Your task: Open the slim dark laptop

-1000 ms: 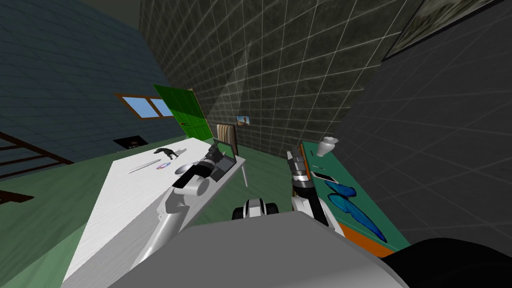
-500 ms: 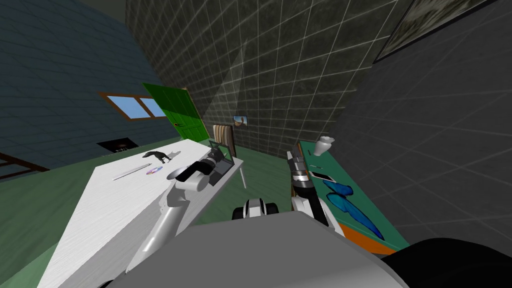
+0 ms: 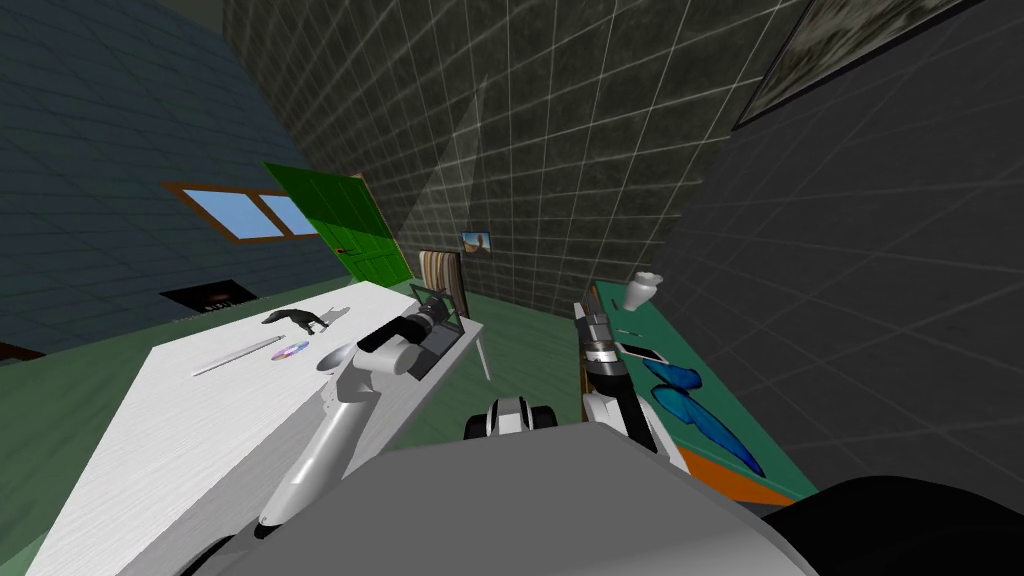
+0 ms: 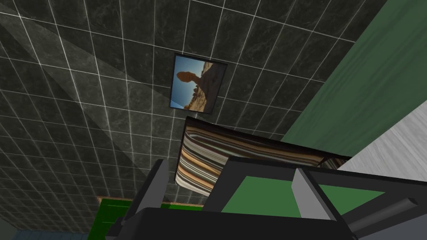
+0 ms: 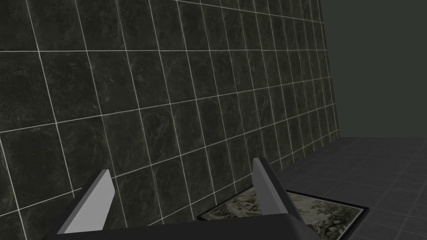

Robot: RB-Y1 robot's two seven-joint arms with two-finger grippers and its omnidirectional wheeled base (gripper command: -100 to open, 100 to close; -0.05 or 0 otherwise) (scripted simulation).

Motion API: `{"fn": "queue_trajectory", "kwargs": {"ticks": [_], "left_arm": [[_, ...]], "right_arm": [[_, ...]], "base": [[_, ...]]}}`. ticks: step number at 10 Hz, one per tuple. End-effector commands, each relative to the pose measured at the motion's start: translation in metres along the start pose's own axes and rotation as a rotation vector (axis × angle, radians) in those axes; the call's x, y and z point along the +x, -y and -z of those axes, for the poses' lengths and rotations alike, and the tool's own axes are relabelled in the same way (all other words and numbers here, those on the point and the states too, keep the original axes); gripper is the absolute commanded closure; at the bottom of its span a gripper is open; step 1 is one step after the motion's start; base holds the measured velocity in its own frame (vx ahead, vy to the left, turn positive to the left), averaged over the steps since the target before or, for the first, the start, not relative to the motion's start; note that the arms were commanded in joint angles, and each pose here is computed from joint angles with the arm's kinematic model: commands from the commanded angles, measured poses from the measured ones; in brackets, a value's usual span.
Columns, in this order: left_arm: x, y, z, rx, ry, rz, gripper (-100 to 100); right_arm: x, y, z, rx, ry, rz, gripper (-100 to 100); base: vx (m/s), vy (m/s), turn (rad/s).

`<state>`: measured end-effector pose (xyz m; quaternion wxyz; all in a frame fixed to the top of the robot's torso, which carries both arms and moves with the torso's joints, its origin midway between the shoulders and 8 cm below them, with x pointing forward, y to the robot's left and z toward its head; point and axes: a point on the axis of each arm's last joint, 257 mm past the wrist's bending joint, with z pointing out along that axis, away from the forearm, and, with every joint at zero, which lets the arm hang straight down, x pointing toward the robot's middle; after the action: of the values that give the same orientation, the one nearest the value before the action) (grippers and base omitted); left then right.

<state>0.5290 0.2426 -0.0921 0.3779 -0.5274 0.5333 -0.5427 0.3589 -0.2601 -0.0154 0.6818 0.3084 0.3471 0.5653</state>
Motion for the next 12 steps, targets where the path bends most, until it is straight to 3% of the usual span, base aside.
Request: {"fn": "queue_trajectory", "kwargs": {"ticks": [1,12], "left_arm": [[-0.005,-0.009,-0.004,-0.06,0.011,0.0,-100],[-0.031,-0.04,-0.016,-0.304,0.073,-0.006,-100]], "right_arm": [[0.0,0.0,0.0,0.0,0.0,0.0,0],[0.0,0.0,0.0,0.0,0.0,0.0,0]], "base": [[0.033,0.0,-0.046],[0.035,0.002,-0.065]]}}
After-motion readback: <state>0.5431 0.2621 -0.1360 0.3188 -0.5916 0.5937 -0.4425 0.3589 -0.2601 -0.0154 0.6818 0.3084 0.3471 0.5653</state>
